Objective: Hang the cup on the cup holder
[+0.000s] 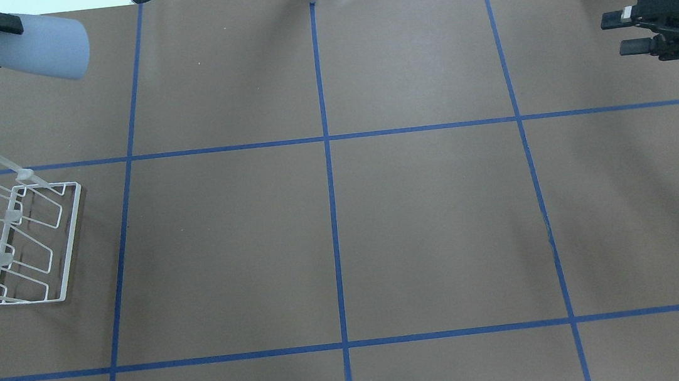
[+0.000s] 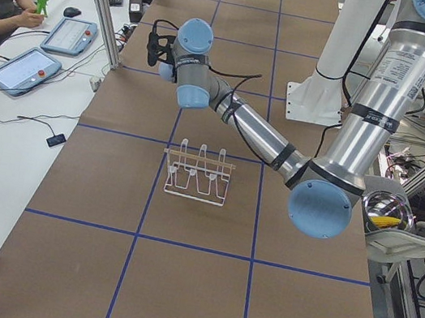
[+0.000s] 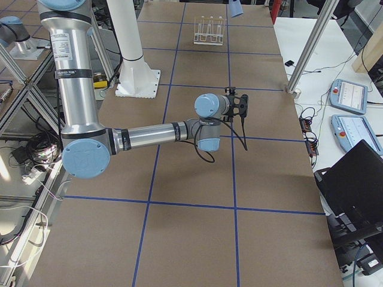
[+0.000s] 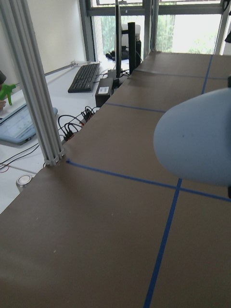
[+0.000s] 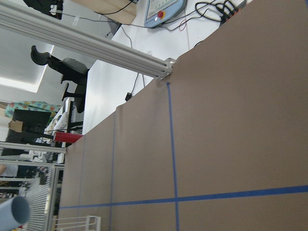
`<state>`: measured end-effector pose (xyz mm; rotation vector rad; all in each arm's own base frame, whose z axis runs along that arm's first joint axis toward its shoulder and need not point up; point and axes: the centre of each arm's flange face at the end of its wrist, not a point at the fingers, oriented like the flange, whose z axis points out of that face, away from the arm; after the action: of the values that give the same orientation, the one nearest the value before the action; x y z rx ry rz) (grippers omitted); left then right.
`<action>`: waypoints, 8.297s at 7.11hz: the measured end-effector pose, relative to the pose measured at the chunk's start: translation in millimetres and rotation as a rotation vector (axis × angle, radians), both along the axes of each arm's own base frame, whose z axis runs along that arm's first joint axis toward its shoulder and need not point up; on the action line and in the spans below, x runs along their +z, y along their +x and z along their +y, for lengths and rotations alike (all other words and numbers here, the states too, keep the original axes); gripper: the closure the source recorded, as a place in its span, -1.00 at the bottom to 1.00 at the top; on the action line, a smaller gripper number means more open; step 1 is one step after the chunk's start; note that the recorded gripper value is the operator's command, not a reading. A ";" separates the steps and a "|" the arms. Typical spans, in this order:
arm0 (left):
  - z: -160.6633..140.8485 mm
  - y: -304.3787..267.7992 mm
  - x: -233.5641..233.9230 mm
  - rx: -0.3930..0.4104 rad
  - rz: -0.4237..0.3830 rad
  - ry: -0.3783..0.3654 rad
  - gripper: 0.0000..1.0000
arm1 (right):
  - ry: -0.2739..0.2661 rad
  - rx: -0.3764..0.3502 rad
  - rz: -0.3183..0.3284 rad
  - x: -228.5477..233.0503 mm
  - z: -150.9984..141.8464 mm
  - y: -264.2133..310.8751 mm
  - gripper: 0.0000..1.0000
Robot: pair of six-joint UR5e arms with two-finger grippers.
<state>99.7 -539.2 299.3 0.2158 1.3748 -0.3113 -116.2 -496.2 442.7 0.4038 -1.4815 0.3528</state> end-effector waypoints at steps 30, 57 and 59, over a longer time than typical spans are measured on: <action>9.6 108.5 109.4 0.437 -0.611 -0.029 -0.98 | 0.086 -0.245 0.631 85.5 -21.5 64.0 -1.00; 63.6 -141.3 263.4 0.326 -0.564 0.102 -0.98 | -0.060 -0.422 0.737 146.3 35.2 150.3 -1.00; 68.8 -143.0 267.1 0.321 -0.592 0.089 -0.98 | -0.057 -0.421 0.735 145.4 33.5 149.9 -1.00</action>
<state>-43.2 -470.4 566.5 0.1413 0.8169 0.0839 33.7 -462.7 588.1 0.1366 -0.7992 -0.0946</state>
